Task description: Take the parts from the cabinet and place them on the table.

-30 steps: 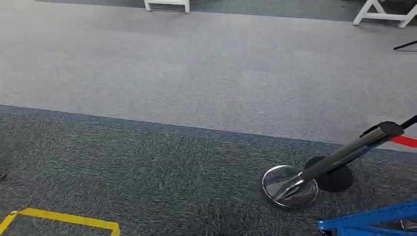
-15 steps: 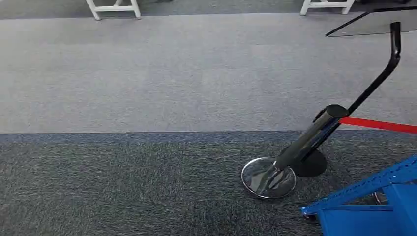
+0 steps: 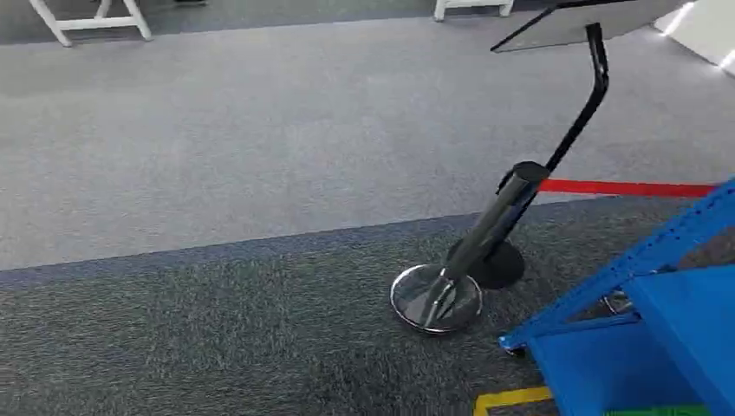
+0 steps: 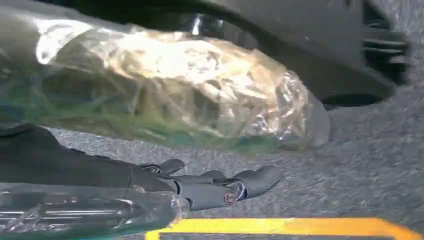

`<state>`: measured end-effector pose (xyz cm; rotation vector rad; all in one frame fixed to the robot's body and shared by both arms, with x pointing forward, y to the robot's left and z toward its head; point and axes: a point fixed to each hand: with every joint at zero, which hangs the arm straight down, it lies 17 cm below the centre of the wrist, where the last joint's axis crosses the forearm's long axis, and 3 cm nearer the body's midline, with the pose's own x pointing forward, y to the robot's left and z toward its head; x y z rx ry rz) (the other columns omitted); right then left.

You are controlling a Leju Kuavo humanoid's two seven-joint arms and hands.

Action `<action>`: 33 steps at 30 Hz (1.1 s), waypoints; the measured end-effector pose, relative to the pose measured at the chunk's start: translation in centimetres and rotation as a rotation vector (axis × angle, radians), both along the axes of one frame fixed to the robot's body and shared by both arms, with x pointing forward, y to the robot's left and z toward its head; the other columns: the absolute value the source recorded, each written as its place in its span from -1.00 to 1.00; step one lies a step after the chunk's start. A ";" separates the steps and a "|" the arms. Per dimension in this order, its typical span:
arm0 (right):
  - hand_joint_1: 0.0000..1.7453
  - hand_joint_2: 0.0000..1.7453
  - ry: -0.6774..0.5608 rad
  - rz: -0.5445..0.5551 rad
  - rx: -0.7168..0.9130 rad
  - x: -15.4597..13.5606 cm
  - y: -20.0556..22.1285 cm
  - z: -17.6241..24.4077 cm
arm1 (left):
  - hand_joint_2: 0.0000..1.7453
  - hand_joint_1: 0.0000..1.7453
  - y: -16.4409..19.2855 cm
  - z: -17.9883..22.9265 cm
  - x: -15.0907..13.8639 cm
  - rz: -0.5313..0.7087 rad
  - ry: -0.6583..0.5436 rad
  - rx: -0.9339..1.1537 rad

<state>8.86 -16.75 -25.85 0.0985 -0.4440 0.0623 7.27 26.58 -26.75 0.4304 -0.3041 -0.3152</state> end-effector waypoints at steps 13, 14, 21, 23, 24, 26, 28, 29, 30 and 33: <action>-1.00 -1.00 0.072 0.002 -0.053 -1.3 -2.5 -0.9 | -1.00 -1.00 0.2 0.1 1.0 -0.051 -0.025 -0.001; -1.00 -1.00 0.074 0.002 -0.053 -1.4 -2.6 -1.0 | -1.00 -1.00 0.2 0.1 1.0 -0.053 -0.025 -0.001; -1.00 -1.00 0.072 0.001 -0.049 -1.3 -2.7 -0.9 | -1.00 -1.00 0.5 0.2 1.6 -0.059 -0.040 0.001; -1.00 -1.00 0.076 0.001 -0.050 -1.5 -2.8 -1.0 | -1.00 -1.00 0.6 0.2 1.6 -0.058 -0.041 0.004; -1.00 -1.00 0.075 0.001 -0.047 -1.5 -2.8 -1.0 | -1.00 -1.00 0.6 0.2 1.6 -0.058 -0.044 0.002; -1.00 -1.00 0.065 0.001 -0.045 -0.8 -2.8 -0.9 | -1.00 -1.00 0.5 0.2 1.3 -0.054 -0.042 -0.002; -1.00 -1.00 0.064 0.001 -0.043 -0.8 -2.8 -0.9 | -1.00 -1.00 0.5 0.2 1.3 -0.051 -0.046 -0.006; -1.00 -1.00 0.066 0.001 -0.044 -1.0 -2.8 -0.9 | -1.00 -1.00 0.5 0.2 1.4 -0.049 -0.048 -0.007; -1.00 -1.00 0.068 0.001 -0.045 -1.1 -2.9 -0.9 | -1.00 -1.00 0.4 0.2 1.5 -0.049 -0.051 -0.008; -1.00 -1.00 0.061 0.000 -0.047 -0.7 -3.0 -0.9 | -1.00 -1.00 0.3 0.2 1.5 -0.047 -0.051 -0.011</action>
